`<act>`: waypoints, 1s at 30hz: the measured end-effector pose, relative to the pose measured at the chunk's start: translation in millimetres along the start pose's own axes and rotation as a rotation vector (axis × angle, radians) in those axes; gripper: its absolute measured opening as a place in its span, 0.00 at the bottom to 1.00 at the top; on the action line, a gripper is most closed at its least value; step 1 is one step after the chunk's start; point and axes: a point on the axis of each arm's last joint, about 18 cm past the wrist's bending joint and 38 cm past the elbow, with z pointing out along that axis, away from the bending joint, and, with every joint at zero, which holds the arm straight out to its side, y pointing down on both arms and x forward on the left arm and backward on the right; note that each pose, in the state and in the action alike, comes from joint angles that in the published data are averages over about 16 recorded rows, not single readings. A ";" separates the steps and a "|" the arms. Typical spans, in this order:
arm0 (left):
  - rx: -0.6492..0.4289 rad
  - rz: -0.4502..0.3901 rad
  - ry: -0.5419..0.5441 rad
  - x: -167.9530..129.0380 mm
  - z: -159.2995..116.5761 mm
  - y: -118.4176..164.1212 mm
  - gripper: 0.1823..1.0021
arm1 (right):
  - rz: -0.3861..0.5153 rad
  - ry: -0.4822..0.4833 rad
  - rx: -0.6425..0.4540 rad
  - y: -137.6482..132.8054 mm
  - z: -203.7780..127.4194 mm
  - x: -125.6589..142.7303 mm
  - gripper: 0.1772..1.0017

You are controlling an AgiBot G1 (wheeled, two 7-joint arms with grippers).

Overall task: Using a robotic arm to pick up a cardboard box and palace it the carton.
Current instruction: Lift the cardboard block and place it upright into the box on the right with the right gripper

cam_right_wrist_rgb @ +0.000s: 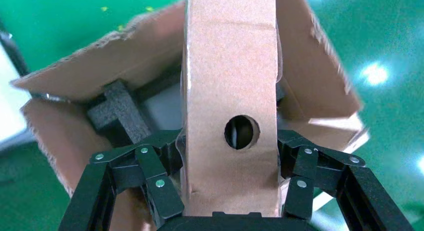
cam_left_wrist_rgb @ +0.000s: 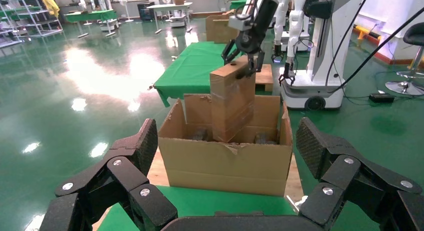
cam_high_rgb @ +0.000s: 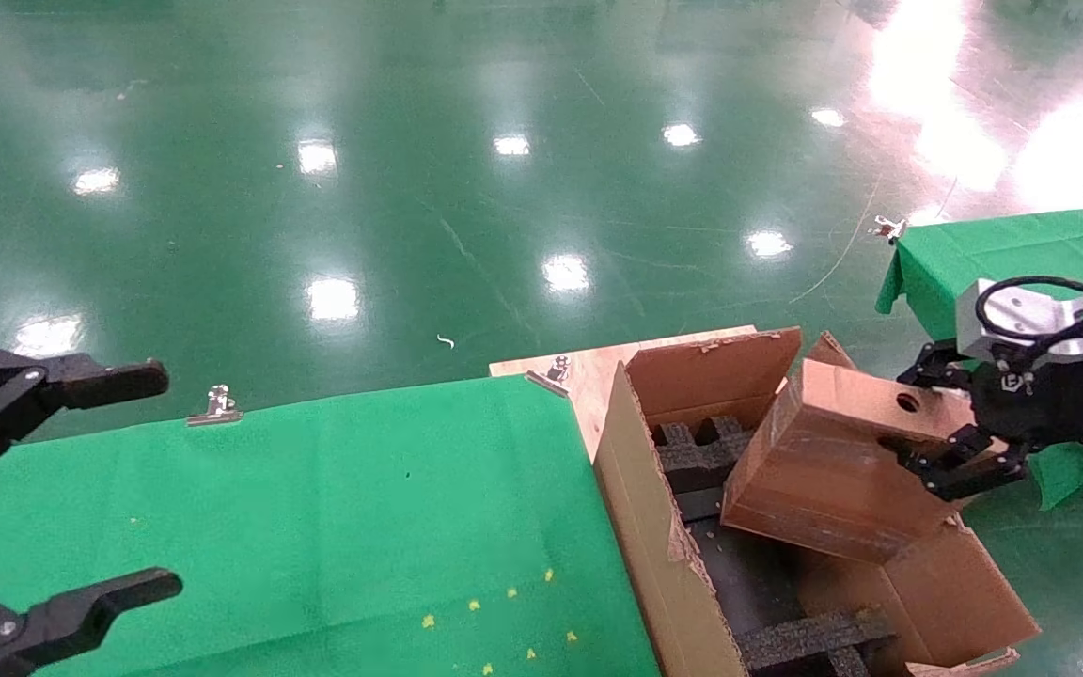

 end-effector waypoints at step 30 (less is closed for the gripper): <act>0.000 0.000 -0.001 -0.1 -0.1 0.0 1.00 | 0.740 0.195 -0.060 37.9 47.5 -0.5 0.15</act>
